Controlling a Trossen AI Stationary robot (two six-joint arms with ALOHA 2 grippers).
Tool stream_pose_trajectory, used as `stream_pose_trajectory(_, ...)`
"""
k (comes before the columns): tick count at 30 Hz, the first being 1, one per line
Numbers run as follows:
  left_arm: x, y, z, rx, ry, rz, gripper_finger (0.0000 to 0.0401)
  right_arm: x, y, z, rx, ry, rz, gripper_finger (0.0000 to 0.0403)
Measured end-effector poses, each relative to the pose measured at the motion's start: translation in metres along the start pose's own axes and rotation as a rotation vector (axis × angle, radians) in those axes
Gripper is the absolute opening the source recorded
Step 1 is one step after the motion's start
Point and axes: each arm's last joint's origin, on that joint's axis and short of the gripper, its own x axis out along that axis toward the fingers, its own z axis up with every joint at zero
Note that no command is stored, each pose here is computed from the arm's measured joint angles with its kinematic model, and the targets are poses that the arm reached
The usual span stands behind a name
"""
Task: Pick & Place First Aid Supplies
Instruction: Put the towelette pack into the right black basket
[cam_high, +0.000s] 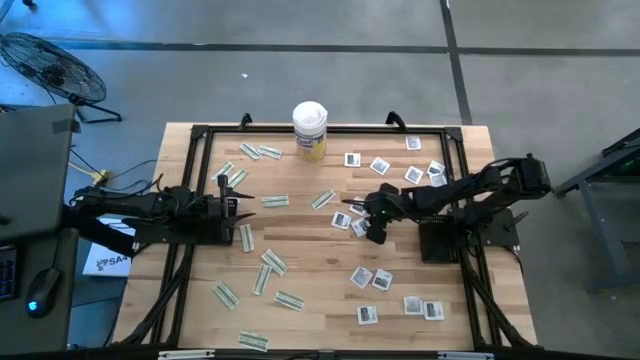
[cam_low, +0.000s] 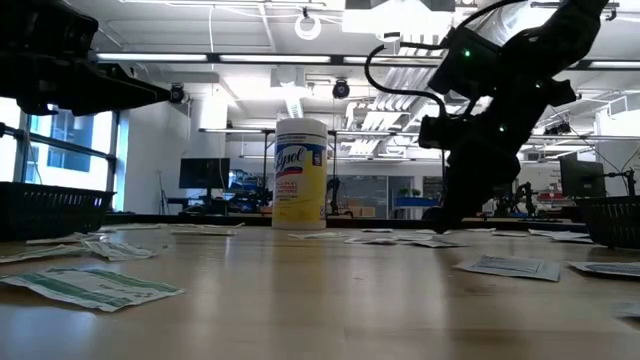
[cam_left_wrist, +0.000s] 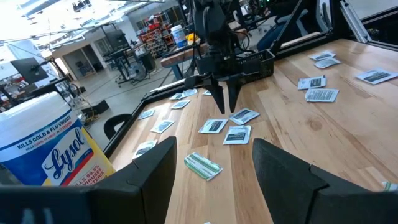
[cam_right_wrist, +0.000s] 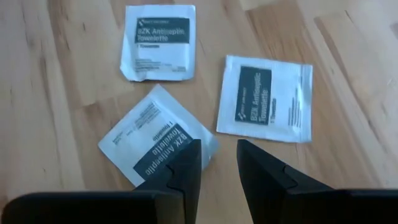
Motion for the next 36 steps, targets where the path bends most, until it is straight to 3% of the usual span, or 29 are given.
stream_pose_trajectory(36,0.000,0.000,0.000,0.000,0.000,0.000,0.0206,0.016,0.003,0.002,0.114,-0.011,-0.003,0.0084)
